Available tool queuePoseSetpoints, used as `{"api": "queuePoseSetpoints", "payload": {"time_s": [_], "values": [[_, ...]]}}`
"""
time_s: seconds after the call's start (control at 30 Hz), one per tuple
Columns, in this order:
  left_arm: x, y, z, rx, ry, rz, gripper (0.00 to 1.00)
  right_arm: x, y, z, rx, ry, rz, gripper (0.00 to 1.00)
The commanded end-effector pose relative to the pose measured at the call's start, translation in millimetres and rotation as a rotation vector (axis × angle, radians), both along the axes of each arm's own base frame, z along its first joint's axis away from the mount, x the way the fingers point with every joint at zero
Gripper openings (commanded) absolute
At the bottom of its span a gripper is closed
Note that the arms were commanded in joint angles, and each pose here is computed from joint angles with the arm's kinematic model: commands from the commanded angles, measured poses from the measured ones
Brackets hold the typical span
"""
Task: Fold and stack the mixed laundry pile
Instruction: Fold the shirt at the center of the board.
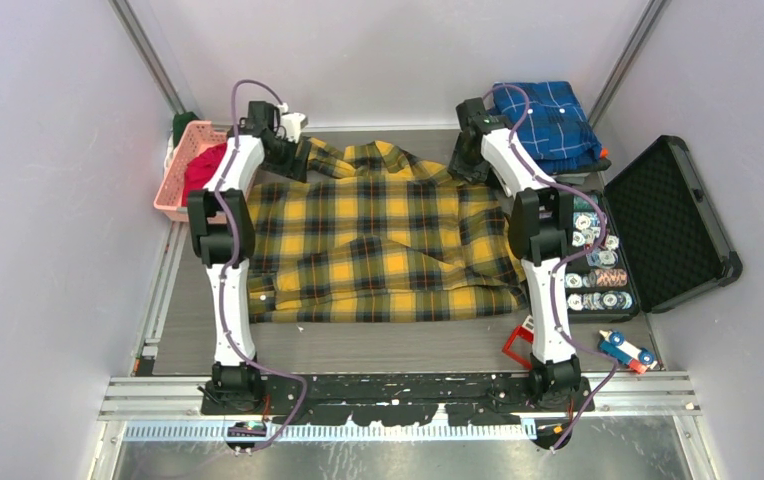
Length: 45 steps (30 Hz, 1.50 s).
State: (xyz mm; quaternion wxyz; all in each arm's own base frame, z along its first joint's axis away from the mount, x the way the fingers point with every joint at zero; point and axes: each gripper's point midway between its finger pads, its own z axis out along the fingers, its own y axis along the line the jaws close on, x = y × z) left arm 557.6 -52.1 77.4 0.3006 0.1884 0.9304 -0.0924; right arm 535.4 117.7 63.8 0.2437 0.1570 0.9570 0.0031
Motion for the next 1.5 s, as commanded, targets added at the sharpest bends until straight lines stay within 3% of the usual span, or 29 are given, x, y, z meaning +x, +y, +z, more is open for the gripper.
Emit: {"api": "queuePoseSetpoints", "payload": {"time_s": [0.0, 0.1, 0.2, 0.23, 0.37, 0.7, 0.97, 1.2, 1.47], "values": [[-3, -6, -12, 0.002, 0.051, -0.114, 0.66, -4, 13, 48, 0.056, -0.078, 0.027, 0.52], [-1, -11, -21, -0.011, 0.086, -0.129, 0.55, -9, 17, 53, 0.059, -0.079, 0.036, 0.52], [0, -15, -22, -0.010, 0.092, -0.145, 0.38, -13, 18, 59, 0.069, -0.085, 0.037, 0.51], [-1, -16, -22, -0.013, 0.091, -0.146, 0.27, -14, 19, 60, 0.073, -0.088, 0.037, 0.51], [-5, -19, -17, -0.014, 0.087, -0.152, 0.01, -18, 19, 65, 0.084, -0.087, 0.039, 0.50], [-15, -23, 38, 0.051, -0.025, -0.054, 0.00, -16, 18, 98, 0.091, -0.148, 0.026, 0.51], [-63, -24, 70, 0.085, -0.112, 0.073, 0.00, 11, 16, 80, 0.046, -0.152, 0.014, 0.53], [-83, -26, 49, 0.089, -0.078, 0.106, 0.00, 38, 19, 48, 0.003, -0.144, 0.116, 0.54], [-82, -18, 27, 0.132, -0.040, 0.141, 0.00, 39, 22, 7, 0.012, -0.078, 0.184, 0.56]]}}
